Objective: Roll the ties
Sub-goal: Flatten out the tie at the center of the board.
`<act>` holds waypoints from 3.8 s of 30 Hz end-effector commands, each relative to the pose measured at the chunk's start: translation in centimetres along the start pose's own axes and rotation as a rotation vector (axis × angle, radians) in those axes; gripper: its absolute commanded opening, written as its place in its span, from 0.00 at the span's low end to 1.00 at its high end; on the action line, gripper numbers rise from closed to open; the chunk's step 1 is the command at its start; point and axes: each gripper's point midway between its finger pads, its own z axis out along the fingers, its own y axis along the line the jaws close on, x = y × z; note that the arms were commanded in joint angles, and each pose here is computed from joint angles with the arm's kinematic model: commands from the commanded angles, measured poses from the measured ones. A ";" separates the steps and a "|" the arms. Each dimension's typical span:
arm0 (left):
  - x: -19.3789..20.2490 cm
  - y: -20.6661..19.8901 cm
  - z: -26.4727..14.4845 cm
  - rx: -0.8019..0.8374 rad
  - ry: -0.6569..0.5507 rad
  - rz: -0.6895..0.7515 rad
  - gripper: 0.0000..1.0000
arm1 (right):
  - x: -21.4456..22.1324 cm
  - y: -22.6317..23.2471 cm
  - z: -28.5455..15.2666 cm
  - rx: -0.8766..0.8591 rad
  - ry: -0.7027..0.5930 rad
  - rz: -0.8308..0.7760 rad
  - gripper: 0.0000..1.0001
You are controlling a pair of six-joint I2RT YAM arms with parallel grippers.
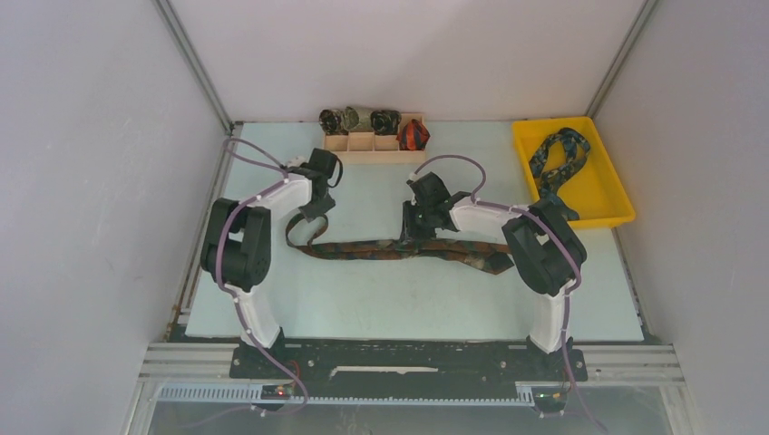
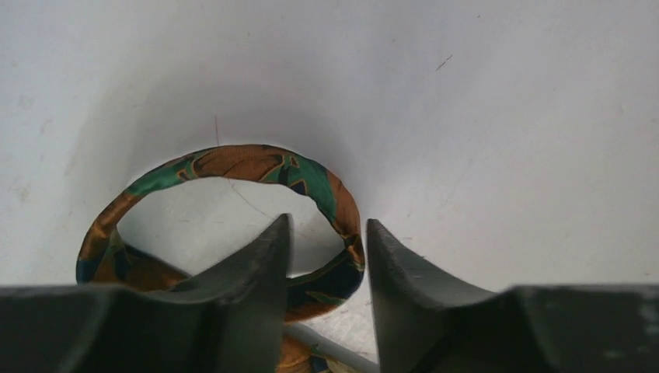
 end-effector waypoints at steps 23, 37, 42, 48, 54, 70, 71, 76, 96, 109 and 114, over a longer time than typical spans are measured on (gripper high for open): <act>-2.4 12.3 -5.4 0.220 -0.388 -0.436 0.00 | -1.0 -0.6 -0.4 0.021 -0.051 -0.009 0.24; -1.2 19.6 -3.7 0.201 -0.458 -0.756 0.00 | -2.9 1.4 -5.0 -0.081 -0.270 -0.053 0.32; -1.5 20.8 -3.7 0.200 -0.477 -0.799 0.00 | -3.3 -0.6 -7.3 0.008 -0.341 0.042 0.30; -2.0 21.6 -3.4 0.210 -0.478 -0.822 0.00 | -0.7 -7.0 -9.7 0.116 -0.379 0.248 0.27; -2.3 21.8 -2.7 0.219 -0.474 -0.822 0.00 | 1.6 -11.7 -12.3 0.177 -0.449 0.369 0.26; -3.2 23.2 -1.5 0.198 -0.451 -0.829 0.04 | 3.5 -15.1 -8.1 0.200 -0.333 0.452 0.23; -3.2 23.2 -1.4 0.198 -0.448 -0.826 0.04 | 3.6 -15.3 -8.0 0.201 -0.329 0.454 0.23; -3.5 23.5 -1.1 0.185 -0.441 -0.825 0.04 | 3.4 -15.9 -8.0 0.212 -0.335 0.459 0.22; -5.2 25.9 -0.6 0.158 -0.437 -0.879 0.13 | 3.5 -16.3 -8.0 0.226 -0.340 0.445 0.21; -5.5 26.8 -3.6 0.188 -0.511 -0.912 0.79 | 1.2 -13.9 -11.6 0.280 -0.461 0.292 0.20; -4.8 26.9 -6.2 0.175 -0.518 -0.871 0.85 | 1.5 -12.2 -14.0 0.329 -0.499 0.256 0.24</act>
